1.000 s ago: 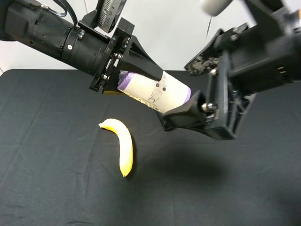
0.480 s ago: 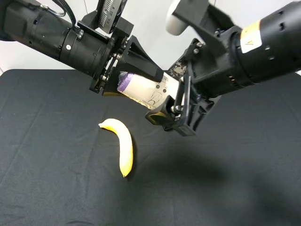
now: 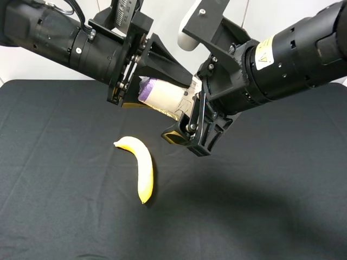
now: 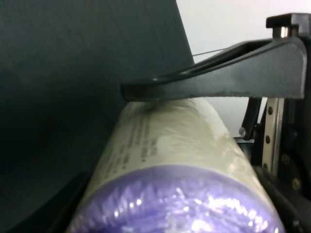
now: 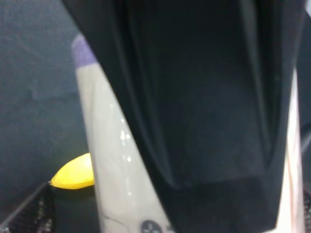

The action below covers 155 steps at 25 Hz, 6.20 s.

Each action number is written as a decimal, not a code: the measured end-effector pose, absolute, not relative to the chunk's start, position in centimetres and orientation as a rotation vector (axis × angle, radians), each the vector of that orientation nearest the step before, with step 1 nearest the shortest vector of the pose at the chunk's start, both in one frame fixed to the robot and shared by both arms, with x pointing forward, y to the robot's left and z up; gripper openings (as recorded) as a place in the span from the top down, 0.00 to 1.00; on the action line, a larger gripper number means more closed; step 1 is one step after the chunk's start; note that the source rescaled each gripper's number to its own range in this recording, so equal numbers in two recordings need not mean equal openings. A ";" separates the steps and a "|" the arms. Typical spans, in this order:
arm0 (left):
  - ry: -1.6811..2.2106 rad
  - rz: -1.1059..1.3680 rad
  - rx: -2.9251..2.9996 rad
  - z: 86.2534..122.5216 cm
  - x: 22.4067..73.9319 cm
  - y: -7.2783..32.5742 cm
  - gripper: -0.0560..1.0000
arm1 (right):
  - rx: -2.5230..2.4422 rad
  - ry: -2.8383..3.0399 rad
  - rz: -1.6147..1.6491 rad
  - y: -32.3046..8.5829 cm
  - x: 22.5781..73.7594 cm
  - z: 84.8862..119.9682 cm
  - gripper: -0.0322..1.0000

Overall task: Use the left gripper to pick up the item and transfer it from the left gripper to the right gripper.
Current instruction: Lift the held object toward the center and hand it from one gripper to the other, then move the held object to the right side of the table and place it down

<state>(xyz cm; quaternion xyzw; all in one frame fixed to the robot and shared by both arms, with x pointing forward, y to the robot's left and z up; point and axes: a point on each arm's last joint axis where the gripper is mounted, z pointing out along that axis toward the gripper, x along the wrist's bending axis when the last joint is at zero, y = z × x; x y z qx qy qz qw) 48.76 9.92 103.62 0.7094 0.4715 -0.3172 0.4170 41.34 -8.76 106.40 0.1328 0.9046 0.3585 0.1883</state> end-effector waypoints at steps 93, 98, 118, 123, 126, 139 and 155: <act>1.615 0.679 1.762 112.3 29.8 29.1 0.00 | 0.429 2.546 0.940 -9.2 41.6 106.2 0.90; 1.600 0.705 1.742 108.6 26.9 29.0 0.00 | 0.450 2.546 0.946 -9.2 41.6 106.2 0.90; 1.759 0.694 1.706 104.1 25.1 29.7 0.00 | 0.511 2.539 0.971 -9.1 41.6 106.2 0.90; 1.686 0.661 1.762 104.1 25.1 29.6 0.01 | 0.538 2.539 0.978 -9.1 41.6 106.2 0.90; 1.683 0.660 1.765 104.1 25.1 29.6 0.01 | 0.544 2.538 0.979 -9.1 41.6 106.2 0.90; 1.682 0.662 1.765 104.1 25.1 29.7 0.01 | 0.545 2.538 0.981 -9.1 41.6 106.2 0.90; 1.610 0.738 1.695 104.1 23.5 29.7 0.02 | 0.545 2.534 0.985 -9.1 41.6 106.3 0.90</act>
